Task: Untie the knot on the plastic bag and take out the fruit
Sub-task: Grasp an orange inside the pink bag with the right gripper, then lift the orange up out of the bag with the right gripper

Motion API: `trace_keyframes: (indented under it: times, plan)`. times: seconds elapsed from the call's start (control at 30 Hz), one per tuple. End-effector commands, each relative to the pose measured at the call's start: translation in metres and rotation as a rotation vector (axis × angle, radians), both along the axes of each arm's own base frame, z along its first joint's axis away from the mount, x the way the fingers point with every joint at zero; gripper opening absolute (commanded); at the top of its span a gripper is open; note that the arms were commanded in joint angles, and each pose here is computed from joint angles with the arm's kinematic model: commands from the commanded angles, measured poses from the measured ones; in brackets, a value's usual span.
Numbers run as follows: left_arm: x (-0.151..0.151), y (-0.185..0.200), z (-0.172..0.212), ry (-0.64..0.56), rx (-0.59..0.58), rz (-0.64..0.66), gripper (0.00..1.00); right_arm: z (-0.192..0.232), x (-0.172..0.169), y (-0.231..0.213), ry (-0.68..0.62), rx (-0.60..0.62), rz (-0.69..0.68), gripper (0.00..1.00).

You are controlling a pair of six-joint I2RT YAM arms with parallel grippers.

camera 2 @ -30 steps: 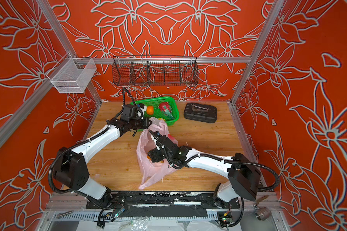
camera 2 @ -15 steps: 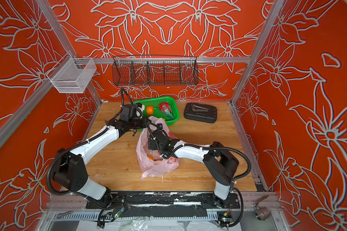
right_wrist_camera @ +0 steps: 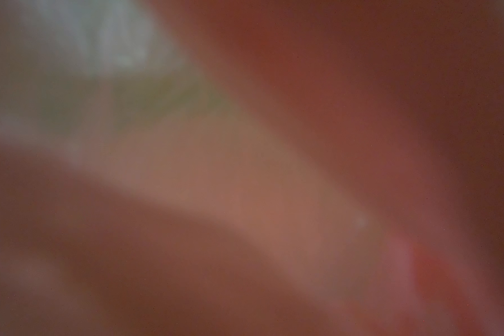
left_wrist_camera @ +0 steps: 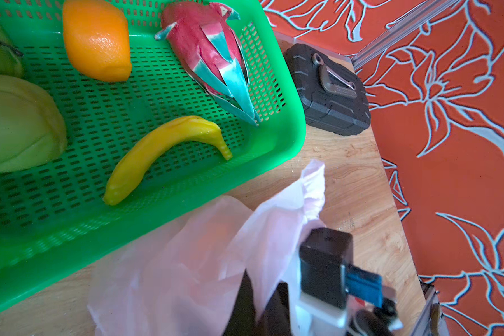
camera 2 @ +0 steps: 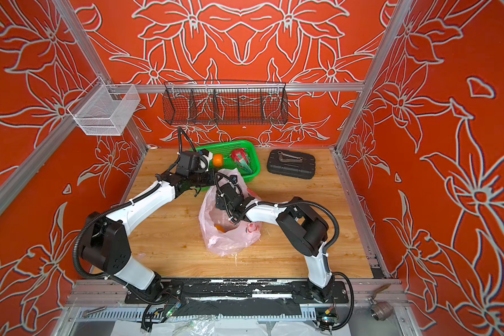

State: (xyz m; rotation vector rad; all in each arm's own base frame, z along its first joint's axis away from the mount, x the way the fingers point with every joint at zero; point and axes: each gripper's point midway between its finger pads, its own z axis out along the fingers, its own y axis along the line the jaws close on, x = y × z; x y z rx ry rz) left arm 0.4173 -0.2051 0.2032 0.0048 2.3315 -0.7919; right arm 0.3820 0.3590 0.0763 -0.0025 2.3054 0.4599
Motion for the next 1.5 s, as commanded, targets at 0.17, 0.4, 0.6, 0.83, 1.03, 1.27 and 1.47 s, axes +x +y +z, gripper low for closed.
trace_keyframes:
  times: [0.17, 0.4, 0.6, 0.83, 1.03, 1.27, 1.47]
  plan:
    - [0.000, -0.002, 0.004, -0.017, 0.009, -0.023, 0.00, 0.003, 0.018, 0.009, -0.060, 0.014, 0.017, 0.56]
    - [0.000, 0.004, 0.006, -0.032, 0.031, 0.000, 0.00, 0.020, 0.002, 0.008, -0.071, 0.050, 0.088, 0.46]
    - [0.003, 0.007, 0.011, -0.046, 0.045, 0.007, 0.00, 0.034, -0.023, 0.005, -0.051, 0.109, 0.165, 0.45]
    - [0.004, 0.011, 0.013, -0.052, 0.053, 0.014, 0.00, 0.048, -0.048, -0.001, -0.025, 0.206, 0.210, 0.45]
    - [0.003, 0.016, 0.020, -0.072, 0.068, 0.016, 0.05, 0.075, -0.071, -0.003, -0.025, 0.303, 0.274, 0.45]
    - [-0.001, 0.020, 0.036, -0.120, 0.073, 0.014, 0.30, 0.125, -0.095, -0.010, -0.073, 0.387, 0.359, 0.45]
    - [-0.010, 0.022, 0.065, -0.227, 0.079, -0.018, 0.43, 0.180, -0.104, -0.026, -0.163, 0.432, 0.374, 0.45]
